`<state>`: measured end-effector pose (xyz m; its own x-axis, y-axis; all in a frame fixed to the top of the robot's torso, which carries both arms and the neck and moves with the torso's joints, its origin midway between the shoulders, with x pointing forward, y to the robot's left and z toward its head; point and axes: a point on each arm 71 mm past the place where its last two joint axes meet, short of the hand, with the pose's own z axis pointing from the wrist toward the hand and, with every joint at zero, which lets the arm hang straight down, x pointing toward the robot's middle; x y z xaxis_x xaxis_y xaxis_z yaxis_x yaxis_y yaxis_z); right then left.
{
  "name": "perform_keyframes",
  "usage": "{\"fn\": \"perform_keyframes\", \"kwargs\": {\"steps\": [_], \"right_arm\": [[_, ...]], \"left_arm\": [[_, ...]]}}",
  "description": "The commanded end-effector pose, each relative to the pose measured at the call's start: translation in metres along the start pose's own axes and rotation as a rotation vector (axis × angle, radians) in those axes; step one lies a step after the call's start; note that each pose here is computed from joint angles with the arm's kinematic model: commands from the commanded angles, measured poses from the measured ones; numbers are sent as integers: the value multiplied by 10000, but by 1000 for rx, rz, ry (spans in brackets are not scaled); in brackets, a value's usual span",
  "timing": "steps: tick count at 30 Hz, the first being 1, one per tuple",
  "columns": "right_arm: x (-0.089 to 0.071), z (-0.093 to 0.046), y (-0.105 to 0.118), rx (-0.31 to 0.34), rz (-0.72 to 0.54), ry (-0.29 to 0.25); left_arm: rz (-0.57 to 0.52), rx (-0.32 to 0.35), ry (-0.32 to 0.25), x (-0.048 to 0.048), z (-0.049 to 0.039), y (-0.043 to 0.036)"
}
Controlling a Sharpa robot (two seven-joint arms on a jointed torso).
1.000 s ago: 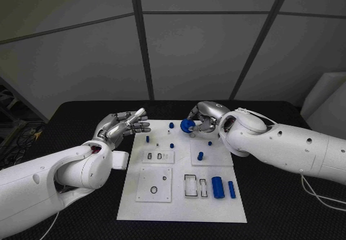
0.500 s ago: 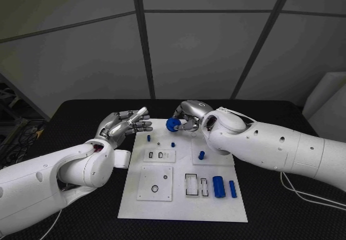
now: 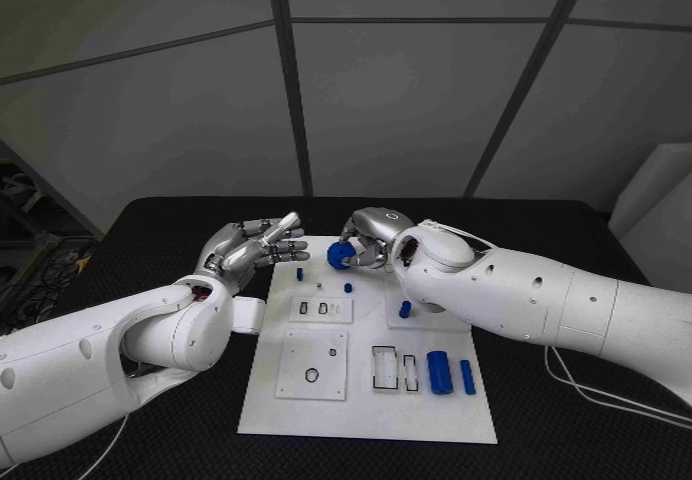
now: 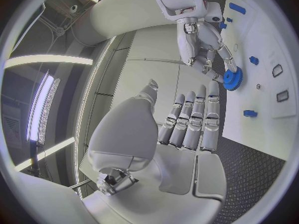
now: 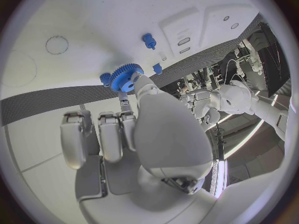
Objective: Assemble the parts on the task board
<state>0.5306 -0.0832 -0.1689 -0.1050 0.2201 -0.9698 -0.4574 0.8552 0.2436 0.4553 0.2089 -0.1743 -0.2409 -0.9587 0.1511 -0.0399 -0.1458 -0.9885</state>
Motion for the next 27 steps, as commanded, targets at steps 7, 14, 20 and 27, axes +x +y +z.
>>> {"fn": "perform_keyframes", "kwargs": {"steps": [7, 14, 20, 27], "right_arm": [[40, 43, -10, 5, -24, 35], [69, 64, -37, 18, -35, 64], [90, 71, -34, 14, -36, 87], [106, 60, -27, 7, -31, 112]], "left_arm": [[-3, 7, 14, 13, 2, -15], [-2, 6, 13, 9, 1, -16], [-2, 5, 13, 9, 2, -15], [-2, 4, 12, 6, 1, -15]]}}
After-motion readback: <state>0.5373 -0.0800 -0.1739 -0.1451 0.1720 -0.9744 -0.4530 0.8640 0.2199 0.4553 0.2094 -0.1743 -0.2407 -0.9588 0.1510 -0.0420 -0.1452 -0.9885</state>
